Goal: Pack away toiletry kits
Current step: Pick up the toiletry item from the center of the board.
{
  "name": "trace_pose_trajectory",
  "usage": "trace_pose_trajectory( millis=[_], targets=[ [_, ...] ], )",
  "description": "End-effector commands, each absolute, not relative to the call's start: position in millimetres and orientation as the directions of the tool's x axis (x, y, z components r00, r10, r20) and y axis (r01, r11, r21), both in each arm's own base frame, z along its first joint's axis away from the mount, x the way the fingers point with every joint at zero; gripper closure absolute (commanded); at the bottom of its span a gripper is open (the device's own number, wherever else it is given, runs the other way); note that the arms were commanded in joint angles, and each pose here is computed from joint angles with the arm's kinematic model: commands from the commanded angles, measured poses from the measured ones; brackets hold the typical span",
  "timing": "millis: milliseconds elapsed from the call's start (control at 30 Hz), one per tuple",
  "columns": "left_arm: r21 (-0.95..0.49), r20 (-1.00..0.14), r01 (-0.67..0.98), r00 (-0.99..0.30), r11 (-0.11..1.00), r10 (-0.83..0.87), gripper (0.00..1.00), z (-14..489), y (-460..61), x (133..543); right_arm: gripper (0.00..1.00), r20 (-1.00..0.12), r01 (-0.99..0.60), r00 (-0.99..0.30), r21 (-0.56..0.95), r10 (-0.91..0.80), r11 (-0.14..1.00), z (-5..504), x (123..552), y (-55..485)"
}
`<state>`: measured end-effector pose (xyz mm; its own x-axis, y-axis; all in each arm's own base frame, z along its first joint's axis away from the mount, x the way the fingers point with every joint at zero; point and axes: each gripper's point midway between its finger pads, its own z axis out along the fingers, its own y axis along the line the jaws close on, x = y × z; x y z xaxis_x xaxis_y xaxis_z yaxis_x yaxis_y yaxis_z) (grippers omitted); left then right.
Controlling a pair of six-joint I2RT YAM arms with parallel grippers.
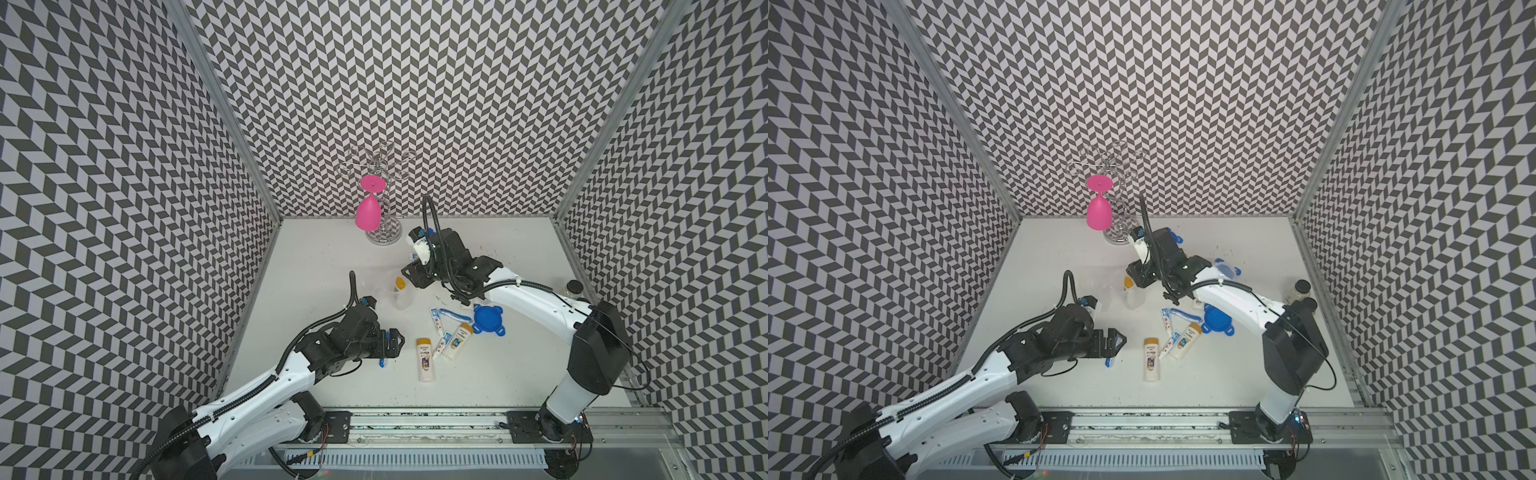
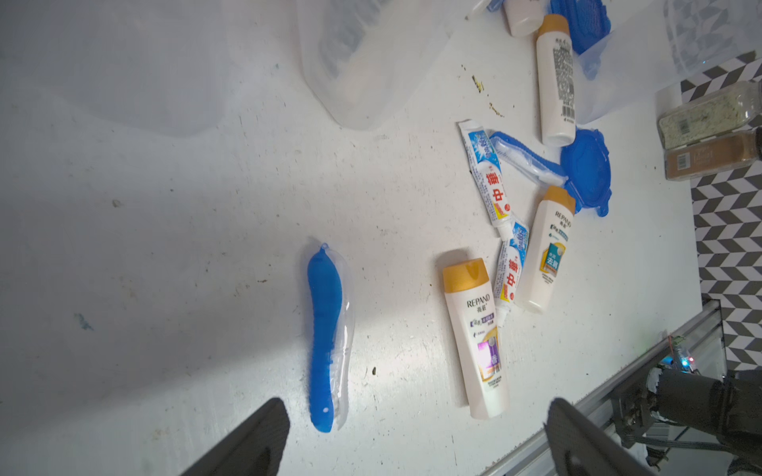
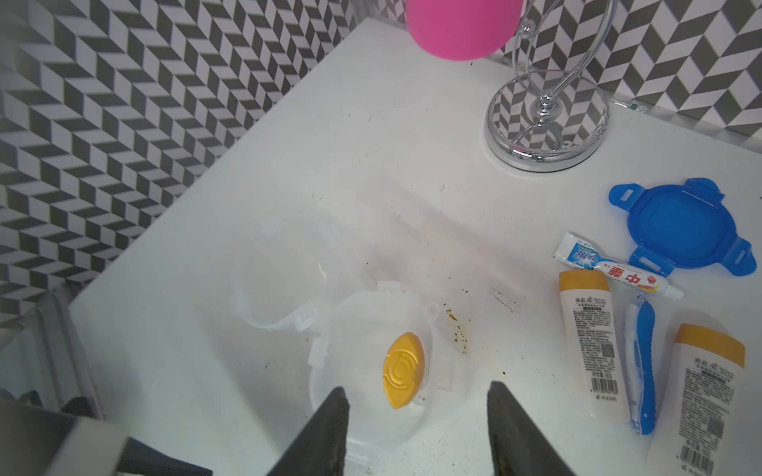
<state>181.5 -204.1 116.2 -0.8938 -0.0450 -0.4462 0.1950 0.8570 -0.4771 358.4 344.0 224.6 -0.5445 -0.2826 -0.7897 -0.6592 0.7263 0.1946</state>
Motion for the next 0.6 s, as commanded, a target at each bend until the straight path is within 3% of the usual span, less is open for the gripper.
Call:
trace_pose_trajectory(
  millis=[0, 200, 300, 567],
  targets=[
    [-0.486, -0.436, 0.177, -0.898, 0.856, -0.062, 0.0, 121, -212, 177, 0.41, -0.847, -0.623, -0.504, 0.222, -0.169, 0.75, 283, 357, 319],
    [-0.434, -0.41, 0.22, -0.912, 0.874, 0.026, 0.0, 105, -237, 164, 0.26, -0.786, -0.434, -0.618, 0.341, 0.0, 0.834, 267, 355, 216],
    [-0.415, -0.381, 0.236, -0.922, 0.878, 0.068, 0.01, 92, -246, 158, 0.16, -0.797, -0.363, -0.601, 0.34, 0.061, 0.868, 260, 346, 174],
    [-0.394, -0.385, 0.319, -0.909, 0.862, 0.16, 0.0, 88, -292, 152, 0.1, -0.772, -0.309, -0.628, 0.365, 0.1, 0.878, 240, 333, 155]
  ],
)
